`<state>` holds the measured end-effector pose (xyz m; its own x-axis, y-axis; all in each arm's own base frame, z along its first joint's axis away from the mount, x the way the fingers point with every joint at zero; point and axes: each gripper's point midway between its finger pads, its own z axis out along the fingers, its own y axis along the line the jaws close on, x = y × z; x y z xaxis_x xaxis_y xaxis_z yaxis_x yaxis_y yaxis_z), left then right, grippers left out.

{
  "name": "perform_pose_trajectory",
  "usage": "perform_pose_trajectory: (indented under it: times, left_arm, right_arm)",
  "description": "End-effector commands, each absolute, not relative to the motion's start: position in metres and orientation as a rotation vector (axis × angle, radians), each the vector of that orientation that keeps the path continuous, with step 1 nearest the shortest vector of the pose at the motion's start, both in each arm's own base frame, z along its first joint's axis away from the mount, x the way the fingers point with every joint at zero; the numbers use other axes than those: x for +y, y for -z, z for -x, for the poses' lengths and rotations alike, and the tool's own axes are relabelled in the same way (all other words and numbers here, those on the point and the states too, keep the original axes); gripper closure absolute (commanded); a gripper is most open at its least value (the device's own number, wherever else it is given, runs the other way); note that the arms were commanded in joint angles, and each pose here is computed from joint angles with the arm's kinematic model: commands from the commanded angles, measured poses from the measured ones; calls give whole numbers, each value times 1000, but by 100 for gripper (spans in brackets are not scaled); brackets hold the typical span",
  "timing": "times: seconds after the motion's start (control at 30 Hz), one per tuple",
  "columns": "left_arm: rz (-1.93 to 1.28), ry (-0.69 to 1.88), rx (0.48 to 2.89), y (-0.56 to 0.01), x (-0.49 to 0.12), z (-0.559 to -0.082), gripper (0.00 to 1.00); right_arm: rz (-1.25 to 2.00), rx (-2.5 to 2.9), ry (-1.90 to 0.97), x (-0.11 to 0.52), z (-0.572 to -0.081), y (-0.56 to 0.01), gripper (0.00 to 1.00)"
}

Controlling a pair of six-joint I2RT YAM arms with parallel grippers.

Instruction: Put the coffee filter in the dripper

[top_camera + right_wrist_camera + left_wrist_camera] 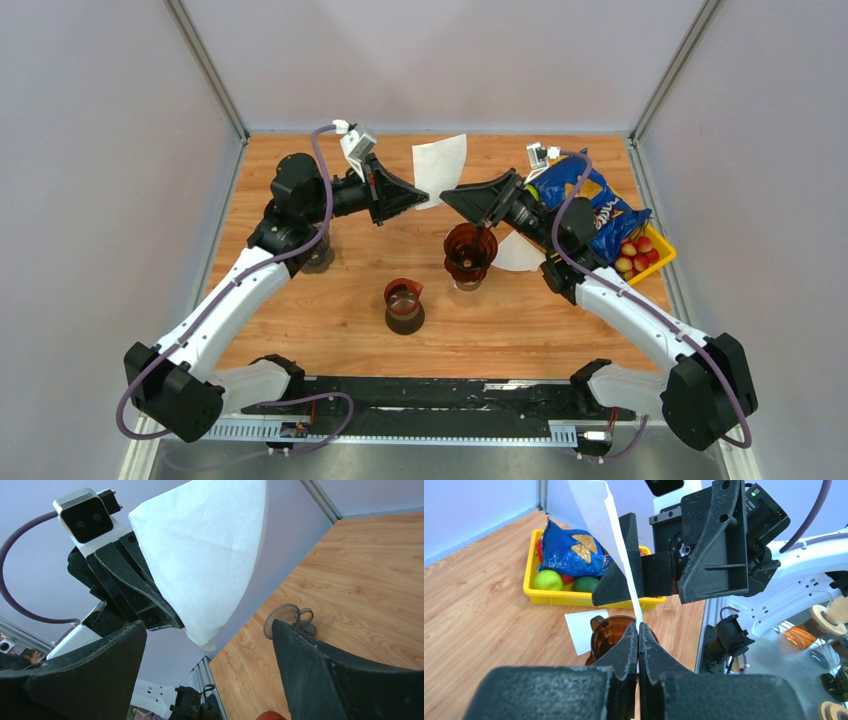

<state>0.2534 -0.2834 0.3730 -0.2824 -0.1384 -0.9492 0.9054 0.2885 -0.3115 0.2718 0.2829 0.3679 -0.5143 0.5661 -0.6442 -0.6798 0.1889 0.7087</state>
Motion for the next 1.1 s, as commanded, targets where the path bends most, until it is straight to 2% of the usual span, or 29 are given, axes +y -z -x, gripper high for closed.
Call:
perform_pose_trajectory:
  times: [0.0,0.43,0.57,0.97,1.07]
  left_arm:
    - [-761,1246,1417,-388,-282,-243,100]
    - [-695,1245,1497,-369,-283,-255,100]
    - [-662,1233,1537,-362,-283,-261,100]
    - [-480,1171,1626,-356,-274,-282,100]
    - [-454,1166,1643,-353,-273,-284,100]
  right_arm:
    - [192,1285,-1603,282,-259,-414,3]
    - [238,1238,-1628,289,-260,-420,21]
    - [253,1242,-1631,290,-260,-420,32]
    - [254,1237,-1597,288,-262,-419,33]
    - [242,1243,-1570,287,-266,-418,38]
